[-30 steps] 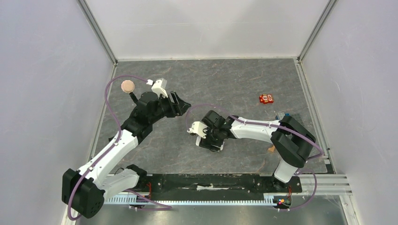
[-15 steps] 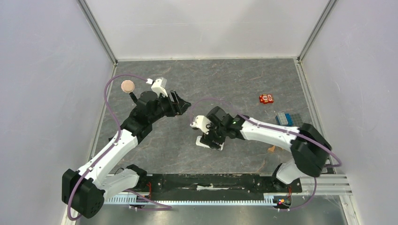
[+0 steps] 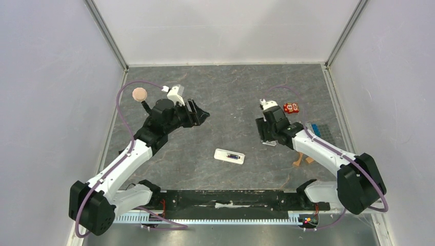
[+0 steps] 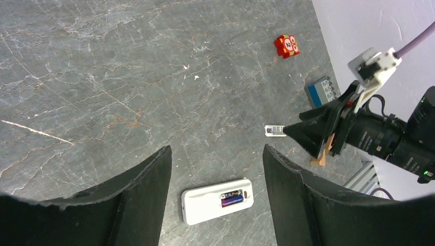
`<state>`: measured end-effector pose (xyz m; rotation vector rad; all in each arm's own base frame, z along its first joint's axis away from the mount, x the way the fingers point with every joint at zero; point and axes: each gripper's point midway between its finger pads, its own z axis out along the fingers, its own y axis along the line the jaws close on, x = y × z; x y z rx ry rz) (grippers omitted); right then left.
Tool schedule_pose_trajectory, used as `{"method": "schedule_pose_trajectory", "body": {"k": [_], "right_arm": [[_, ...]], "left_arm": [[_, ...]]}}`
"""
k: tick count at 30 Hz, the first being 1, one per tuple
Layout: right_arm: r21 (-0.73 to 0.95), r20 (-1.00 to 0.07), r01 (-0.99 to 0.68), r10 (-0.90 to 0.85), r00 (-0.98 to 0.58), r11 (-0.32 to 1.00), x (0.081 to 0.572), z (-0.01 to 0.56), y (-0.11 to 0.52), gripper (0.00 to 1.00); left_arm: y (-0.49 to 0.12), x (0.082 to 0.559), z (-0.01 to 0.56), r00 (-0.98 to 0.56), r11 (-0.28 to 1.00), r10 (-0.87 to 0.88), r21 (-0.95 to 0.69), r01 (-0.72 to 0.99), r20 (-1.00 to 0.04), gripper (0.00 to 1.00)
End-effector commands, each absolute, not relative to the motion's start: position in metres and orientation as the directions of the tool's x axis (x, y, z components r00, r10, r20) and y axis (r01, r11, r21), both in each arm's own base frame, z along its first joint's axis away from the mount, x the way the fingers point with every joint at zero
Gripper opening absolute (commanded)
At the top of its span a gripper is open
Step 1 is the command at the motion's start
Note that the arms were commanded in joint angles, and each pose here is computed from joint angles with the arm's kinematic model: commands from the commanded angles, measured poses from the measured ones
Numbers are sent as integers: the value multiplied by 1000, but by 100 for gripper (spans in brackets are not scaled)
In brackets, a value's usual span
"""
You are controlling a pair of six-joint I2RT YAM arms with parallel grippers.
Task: Load the batteries into the remote control
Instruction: Place the remote control at the center of the board, then pick up the battery cover at the center of the board.
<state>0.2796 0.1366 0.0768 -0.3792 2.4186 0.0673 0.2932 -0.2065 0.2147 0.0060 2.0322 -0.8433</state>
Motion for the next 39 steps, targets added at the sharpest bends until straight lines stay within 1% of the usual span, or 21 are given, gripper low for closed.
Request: {"method": "schedule_pose_trajectory", "body": {"k": [1,5,8,11,14,23,31,39], "right_arm": [[-18,-626,35,17,-780,999,281,70,97,54],[35,-583,170,158,-797,985,274,54,78,42],[51,-557,221,212,-803,974,269,46,70,38],[71,-531,241,241,-813,968,266,39,68,38],[125,-504,241,271,-820,963,264,34,73,37],[241,-471,292,374,-799,926,267,24,80,39],[281,-468,316,417,-779,906,272,22,82,38],[328,-497,296,430,-753,897,282,35,87,40]], "left_arm": [[-215,300,235,-549,740,-308,-558,375,-777,71],[-218,300,235,-556,732,-309,-566,380,-772,71],[-218,299,234,-561,730,-309,-569,378,-768,71],[-218,299,232,-563,730,-308,-570,376,-767,71],[-218,299,231,-567,731,-311,-573,371,-763,71],[-217,300,230,-565,736,-314,-571,362,-763,71],[-217,303,231,-563,739,-316,-570,360,-764,70],[-217,305,230,-565,742,-314,-568,355,-763,70]]}}
